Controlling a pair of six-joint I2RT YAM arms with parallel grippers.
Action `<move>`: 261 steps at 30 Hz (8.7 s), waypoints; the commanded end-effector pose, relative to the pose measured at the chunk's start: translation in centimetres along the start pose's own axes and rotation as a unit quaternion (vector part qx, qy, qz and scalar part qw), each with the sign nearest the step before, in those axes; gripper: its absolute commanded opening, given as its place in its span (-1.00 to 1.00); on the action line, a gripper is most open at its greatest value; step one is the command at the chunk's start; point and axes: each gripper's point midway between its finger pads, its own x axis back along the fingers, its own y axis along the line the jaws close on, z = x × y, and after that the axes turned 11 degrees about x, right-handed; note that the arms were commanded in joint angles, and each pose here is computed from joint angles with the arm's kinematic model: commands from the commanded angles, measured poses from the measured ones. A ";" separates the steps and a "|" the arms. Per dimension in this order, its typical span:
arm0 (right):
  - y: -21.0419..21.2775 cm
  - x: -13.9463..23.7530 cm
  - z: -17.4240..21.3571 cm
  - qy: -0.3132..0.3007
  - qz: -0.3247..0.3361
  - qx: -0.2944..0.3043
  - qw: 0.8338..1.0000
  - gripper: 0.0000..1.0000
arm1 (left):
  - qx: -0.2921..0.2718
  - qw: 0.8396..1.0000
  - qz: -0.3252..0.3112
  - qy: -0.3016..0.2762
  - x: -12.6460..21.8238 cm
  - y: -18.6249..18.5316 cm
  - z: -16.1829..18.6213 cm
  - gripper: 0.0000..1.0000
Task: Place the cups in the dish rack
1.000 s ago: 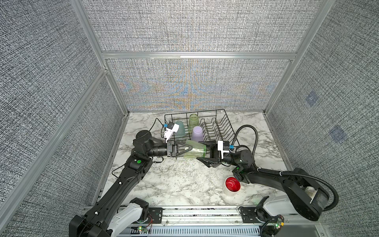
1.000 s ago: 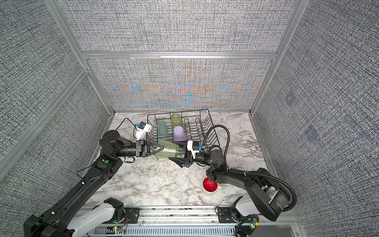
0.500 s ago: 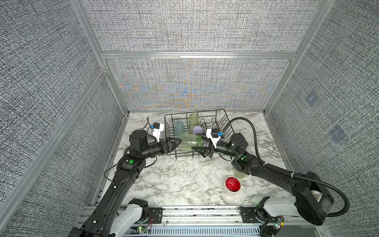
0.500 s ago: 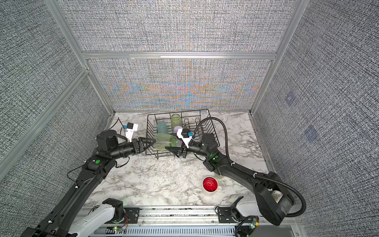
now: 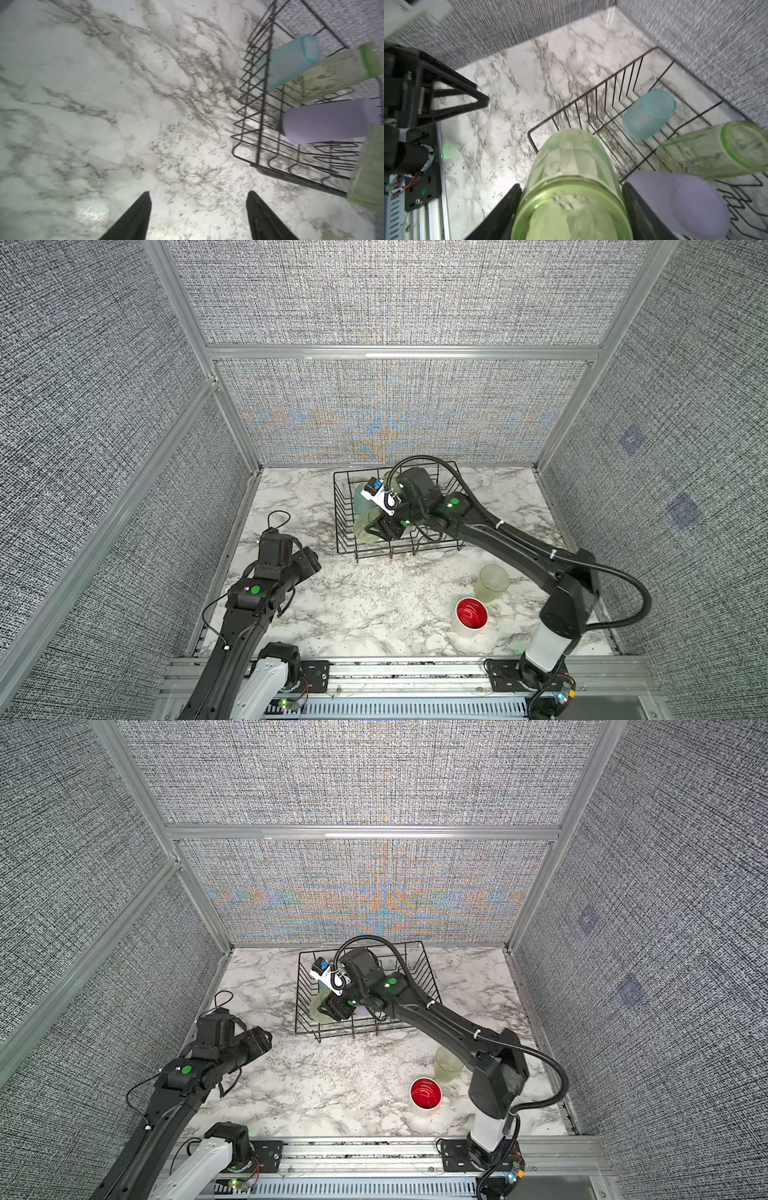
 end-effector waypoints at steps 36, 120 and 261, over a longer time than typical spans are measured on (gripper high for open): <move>-8.1 -16.2 5.0 0.125 0.108 -0.050 0.985 0.42 | 0.000 1.000 -0.023 0.018 -0.3 1.2 1.0 0.67; 0.6 14.7 29.2 0.223 0.238 -0.398 0.857 -0.86 | -0.164 0.945 0.283 0.020 2.9 -17.7 0.6 0.82; -1.2 15.2 14.3 -0.122 0.040 -0.477 0.869 0.28 | -0.342 0.896 -0.039 0.280 -11.7 -14.1 6.6 0.34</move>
